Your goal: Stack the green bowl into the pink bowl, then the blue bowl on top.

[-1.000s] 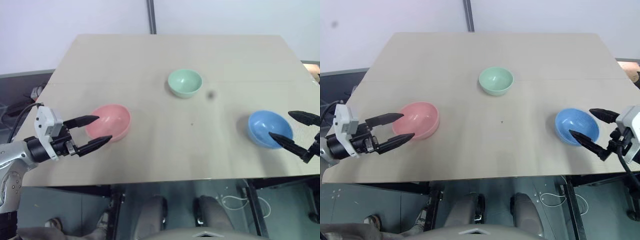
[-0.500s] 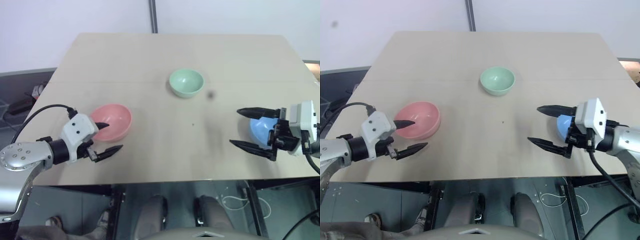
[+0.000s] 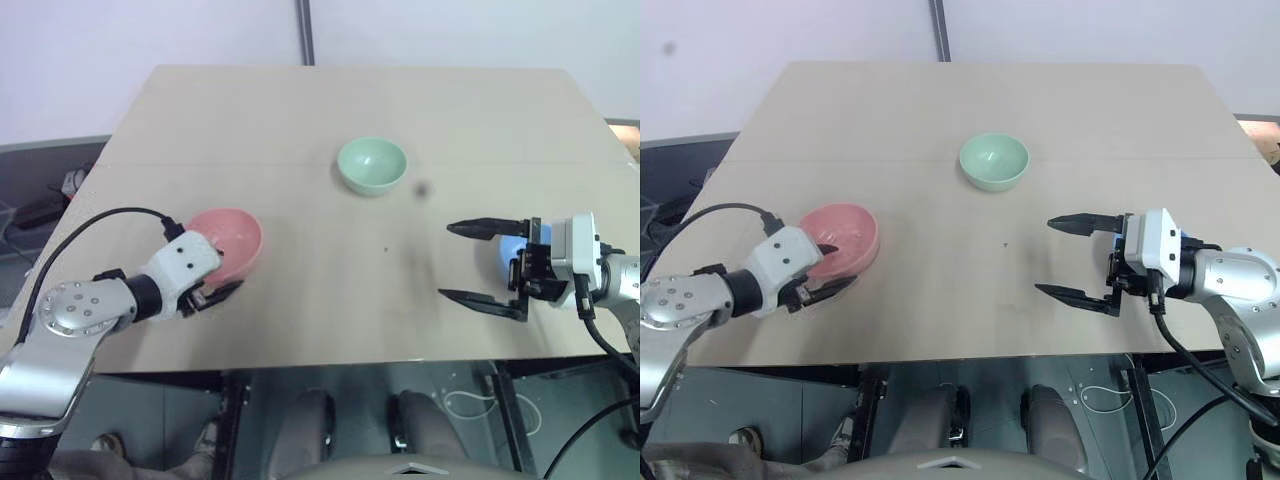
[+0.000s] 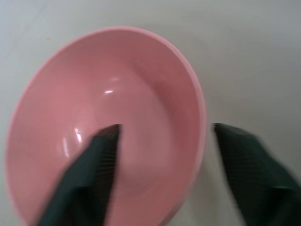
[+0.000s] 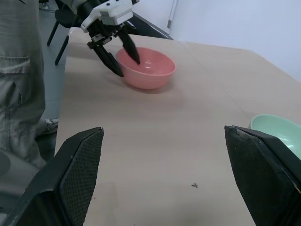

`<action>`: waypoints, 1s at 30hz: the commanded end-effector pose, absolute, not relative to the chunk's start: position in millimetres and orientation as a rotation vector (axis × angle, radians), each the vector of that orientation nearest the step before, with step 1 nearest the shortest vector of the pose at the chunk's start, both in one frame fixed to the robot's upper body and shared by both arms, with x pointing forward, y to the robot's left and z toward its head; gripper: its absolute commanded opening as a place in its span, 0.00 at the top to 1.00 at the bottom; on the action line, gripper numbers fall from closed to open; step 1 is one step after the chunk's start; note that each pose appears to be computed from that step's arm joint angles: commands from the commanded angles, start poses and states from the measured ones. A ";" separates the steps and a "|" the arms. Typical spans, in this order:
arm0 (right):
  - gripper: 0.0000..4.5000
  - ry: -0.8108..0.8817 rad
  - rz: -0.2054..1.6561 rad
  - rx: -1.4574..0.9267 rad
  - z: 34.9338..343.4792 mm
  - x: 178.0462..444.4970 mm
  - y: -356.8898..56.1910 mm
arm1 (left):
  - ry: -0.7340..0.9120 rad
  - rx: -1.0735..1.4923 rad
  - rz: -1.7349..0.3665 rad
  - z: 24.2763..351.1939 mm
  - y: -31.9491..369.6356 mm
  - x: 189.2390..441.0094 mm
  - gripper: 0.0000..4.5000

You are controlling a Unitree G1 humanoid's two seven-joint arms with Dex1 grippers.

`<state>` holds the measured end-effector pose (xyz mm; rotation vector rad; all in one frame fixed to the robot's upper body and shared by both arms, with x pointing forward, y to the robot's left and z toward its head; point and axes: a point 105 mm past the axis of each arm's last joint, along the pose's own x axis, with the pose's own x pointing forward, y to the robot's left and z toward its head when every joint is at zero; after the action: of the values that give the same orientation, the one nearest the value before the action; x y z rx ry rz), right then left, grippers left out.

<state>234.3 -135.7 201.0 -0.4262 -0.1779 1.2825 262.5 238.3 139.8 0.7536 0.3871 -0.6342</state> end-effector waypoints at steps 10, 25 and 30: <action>0.00 -0.198 1.216 -0.433 203.2 231.2 -137.9 | 0.265 0.691 -0.804 164.4 198.6 268.9 0.99; 0.00 -0.181 1.055 -0.442 205.6 220.5 -150.4 | 0.110 0.869 -1.485 147.4 94.6 276.6 0.99; 0.00 -0.189 1.016 -0.439 207.2 219.2 -151.3 | 0.081 0.931 -1.517 145.8 89.0 288.4 0.99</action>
<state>222.9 -151.3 196.2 -0.4128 -0.1428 1.0376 285.1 89.8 140.6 0.8842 0.1166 -1.5159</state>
